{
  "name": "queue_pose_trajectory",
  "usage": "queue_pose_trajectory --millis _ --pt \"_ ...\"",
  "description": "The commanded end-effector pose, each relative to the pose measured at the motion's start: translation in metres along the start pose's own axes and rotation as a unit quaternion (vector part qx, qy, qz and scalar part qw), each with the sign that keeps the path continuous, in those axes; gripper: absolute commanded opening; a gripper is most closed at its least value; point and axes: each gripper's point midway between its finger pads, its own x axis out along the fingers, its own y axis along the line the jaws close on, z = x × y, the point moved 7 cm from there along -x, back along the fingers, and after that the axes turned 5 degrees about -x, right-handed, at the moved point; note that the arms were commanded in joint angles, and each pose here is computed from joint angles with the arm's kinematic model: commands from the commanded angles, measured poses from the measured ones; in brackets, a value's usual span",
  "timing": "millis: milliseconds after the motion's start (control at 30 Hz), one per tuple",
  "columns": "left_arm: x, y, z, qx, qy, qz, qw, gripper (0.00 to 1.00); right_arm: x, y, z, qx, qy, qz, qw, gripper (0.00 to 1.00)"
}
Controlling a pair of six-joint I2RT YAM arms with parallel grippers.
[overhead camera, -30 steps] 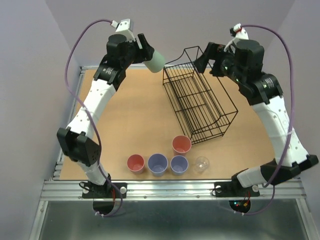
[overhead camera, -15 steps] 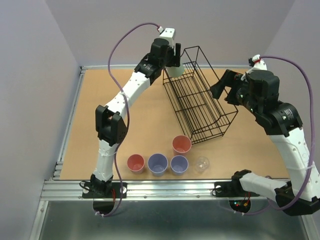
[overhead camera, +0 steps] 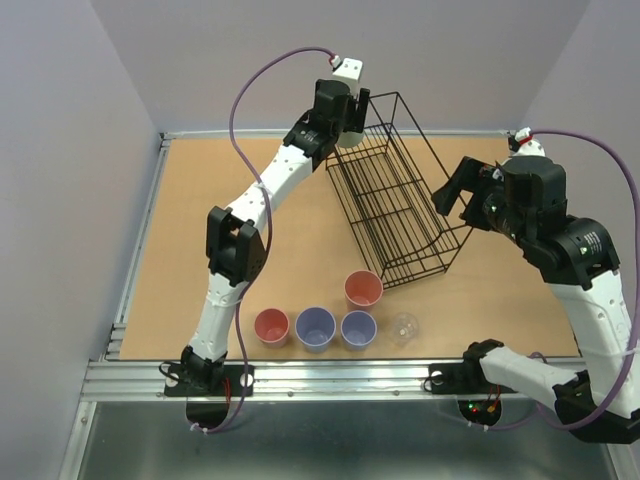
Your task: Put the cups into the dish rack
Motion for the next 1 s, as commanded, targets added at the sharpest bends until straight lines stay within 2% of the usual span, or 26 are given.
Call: queue_pose_trajectory --millis 0,267,567,833,967 --pt "-0.002 0.0 0.026 0.008 -0.045 0.01 0.999 0.0 -0.002 -0.005 0.001 0.0 -0.004 -0.02 1.0 1.0" --pt "0.007 -0.013 0.009 0.018 -0.036 0.001 0.999 0.0 0.009 -0.004 -0.003 -0.011 0.013 -0.026 1.0 1.0" --pt "0.009 -0.011 0.003 0.04 -0.034 0.02 0.998 0.0 0.011 -0.005 -0.006 -0.018 0.02 -0.028 0.999 1.0" --pt "0.009 -0.022 -0.006 0.028 -0.012 -0.031 0.999 0.0 0.014 -0.007 -0.013 -0.011 0.029 -0.03 0.999 1.0" --pt "0.003 -0.021 -0.008 0.031 0.0 -0.031 0.999 0.0 0.013 -0.007 -0.013 -0.007 0.027 -0.031 0.999 1.0"
